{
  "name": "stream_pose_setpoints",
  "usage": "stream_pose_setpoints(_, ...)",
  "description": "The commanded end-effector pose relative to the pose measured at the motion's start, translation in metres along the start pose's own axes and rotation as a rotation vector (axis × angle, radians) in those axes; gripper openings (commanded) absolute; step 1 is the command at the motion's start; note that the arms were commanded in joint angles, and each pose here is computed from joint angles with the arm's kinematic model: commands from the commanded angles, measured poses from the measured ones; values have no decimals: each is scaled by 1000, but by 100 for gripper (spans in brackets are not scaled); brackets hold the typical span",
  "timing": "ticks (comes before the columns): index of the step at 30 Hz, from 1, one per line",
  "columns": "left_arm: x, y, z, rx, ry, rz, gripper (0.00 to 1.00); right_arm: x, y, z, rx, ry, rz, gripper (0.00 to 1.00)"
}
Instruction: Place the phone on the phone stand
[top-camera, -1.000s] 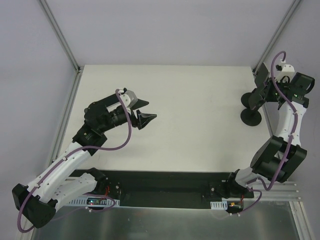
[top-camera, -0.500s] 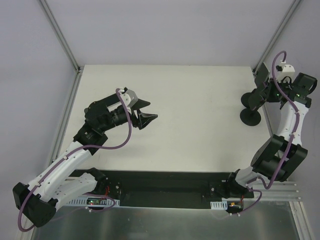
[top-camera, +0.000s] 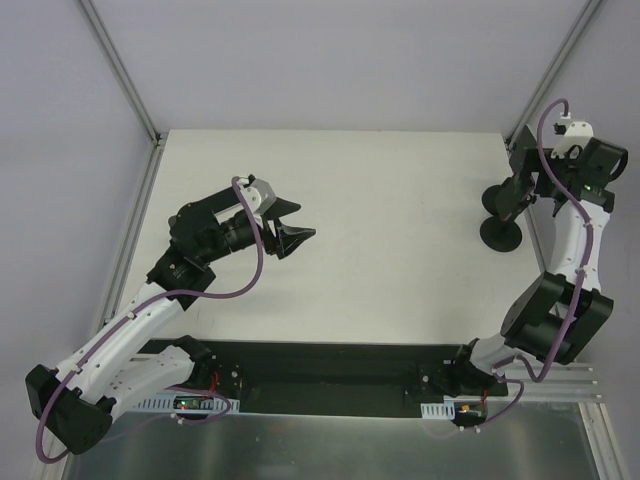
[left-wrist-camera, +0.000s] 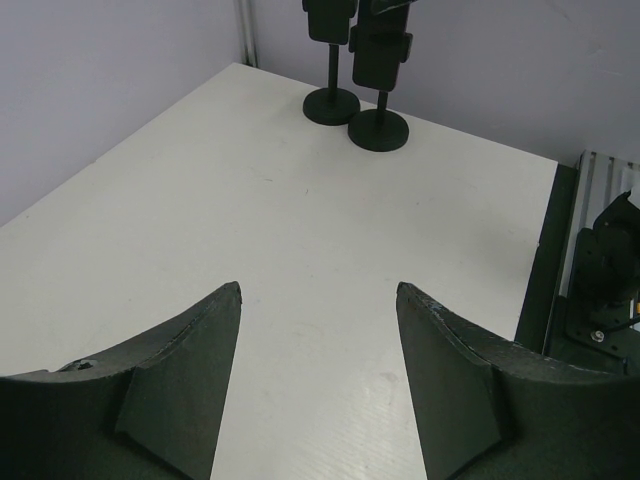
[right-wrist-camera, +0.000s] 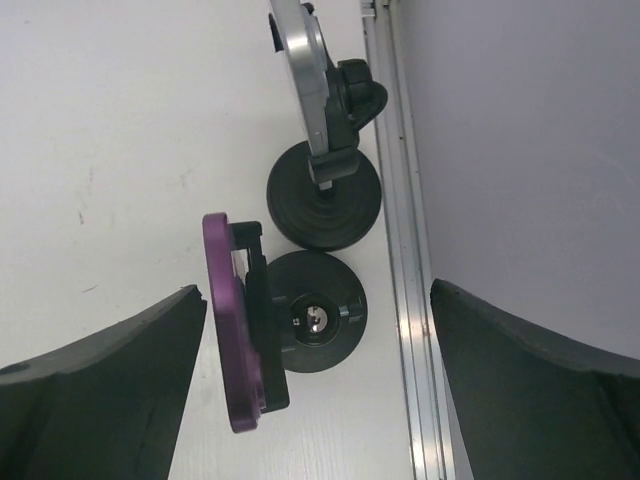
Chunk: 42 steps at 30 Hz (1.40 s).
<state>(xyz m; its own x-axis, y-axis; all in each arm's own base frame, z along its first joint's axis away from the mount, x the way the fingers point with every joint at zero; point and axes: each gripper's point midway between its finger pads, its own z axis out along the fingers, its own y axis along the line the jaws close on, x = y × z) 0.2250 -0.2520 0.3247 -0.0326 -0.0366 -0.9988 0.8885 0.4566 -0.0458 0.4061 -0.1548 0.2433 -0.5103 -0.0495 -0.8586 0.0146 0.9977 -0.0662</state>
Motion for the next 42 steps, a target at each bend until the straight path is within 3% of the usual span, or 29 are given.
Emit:
stream_pose_setpoints(1,-9,-1,1,14,-38,24,62,-54,-15,-34,225,-127,-6,96)
stream_pose_setpoints(9,-3,4,4,-4,-15,13,62,-112,4,-119,510,-309,-86,96)
stream_pose_setpoints(12,0,10,4,-33,-3,30,62,-114,30,-147,524,-345,-68,96)
stream_pose_setpoints(14,3,15,5,-57,7,30,64,-99,54,-150,463,-344,-38,96)
stream_pose_setpoints(16,10,26,7,-107,29,22,68,-86,101,-158,298,-389,44,96)
stream_pose_setpoints(22,28,69,3,-336,103,-12,73,15,218,-139,-99,-289,220,96)
stream_pose_setpoints(27,43,137,-37,-789,183,-11,81,84,308,-134,-313,-144,154,96)
stream_pose_setpoints(30,48,166,-63,-1021,181,-50,96,111,354,-143,-405,-74,75,96)
stream_pose_setpoints(33,46,191,-84,-1205,184,-90,99,123,387,-157,-487,-49,-35,96)
stream_pose_setpoints(34,66,196,-94,-1253,294,-117,99,121,390,-161,-493,-50,-47,96)
stream_pose_setpoints(36,54,210,-109,-1342,279,-215,99,128,389,-162,-483,-19,-51,96)
stream_pose_setpoints(38,64,213,-122,-1374,329,-291,99,132,389,-165,-506,-8,-62,96)
stream_pose_setpoints(42,71,221,-182,-1514,217,-527,99,141,397,-178,-634,-5,-138,96)
